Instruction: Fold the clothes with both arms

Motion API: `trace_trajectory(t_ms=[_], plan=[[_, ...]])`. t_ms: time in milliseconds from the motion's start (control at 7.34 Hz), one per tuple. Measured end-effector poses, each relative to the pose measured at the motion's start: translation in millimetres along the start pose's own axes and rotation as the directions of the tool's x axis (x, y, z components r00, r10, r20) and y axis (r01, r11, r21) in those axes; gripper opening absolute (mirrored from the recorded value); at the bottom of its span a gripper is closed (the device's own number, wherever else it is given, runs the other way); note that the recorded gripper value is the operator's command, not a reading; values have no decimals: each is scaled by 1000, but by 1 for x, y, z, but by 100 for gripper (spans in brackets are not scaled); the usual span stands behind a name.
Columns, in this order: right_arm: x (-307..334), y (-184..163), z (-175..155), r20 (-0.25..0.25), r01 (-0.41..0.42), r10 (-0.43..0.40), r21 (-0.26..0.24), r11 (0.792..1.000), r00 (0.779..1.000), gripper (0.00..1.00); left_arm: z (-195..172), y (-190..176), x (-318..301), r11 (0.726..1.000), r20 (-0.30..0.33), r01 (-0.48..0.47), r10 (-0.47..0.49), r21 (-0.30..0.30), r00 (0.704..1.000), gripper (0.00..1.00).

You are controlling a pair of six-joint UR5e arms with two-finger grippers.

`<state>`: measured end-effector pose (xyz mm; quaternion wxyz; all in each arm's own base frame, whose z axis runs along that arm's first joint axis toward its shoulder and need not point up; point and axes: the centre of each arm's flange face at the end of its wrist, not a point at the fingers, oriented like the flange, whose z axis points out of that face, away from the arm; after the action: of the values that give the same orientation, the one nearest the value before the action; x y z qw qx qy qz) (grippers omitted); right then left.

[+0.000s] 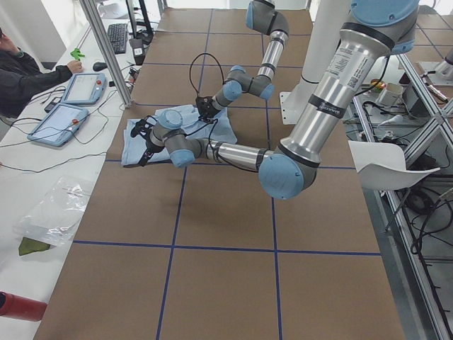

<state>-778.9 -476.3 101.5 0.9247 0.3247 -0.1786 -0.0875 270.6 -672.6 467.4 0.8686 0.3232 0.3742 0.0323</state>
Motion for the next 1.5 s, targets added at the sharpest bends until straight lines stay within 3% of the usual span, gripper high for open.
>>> trace_trajectory(t_ms=[545,681,954,1226,1499], plan=[[24,-12,-5,19,-20,20,26,999,1000,0,-2,2,-1,1000,0,1,-1,2,1000,100],[44,-5,4,16,-25,24,31,999,1000,5,-3,4,-2,1000,-1,1,-1,1,1000,100],[78,21,20,8,-31,30,32,999,1000,25,-5,6,-1,1000,-3,1,-1,3,1000,100],[105,41,29,12,-45,44,38,998,999,70,-6,6,0,1000,-5,3,-3,4,1000,100],[128,38,38,8,-74,74,33,997,997,74,-6,6,0,1000,-5,3,-3,4,1000,100]])
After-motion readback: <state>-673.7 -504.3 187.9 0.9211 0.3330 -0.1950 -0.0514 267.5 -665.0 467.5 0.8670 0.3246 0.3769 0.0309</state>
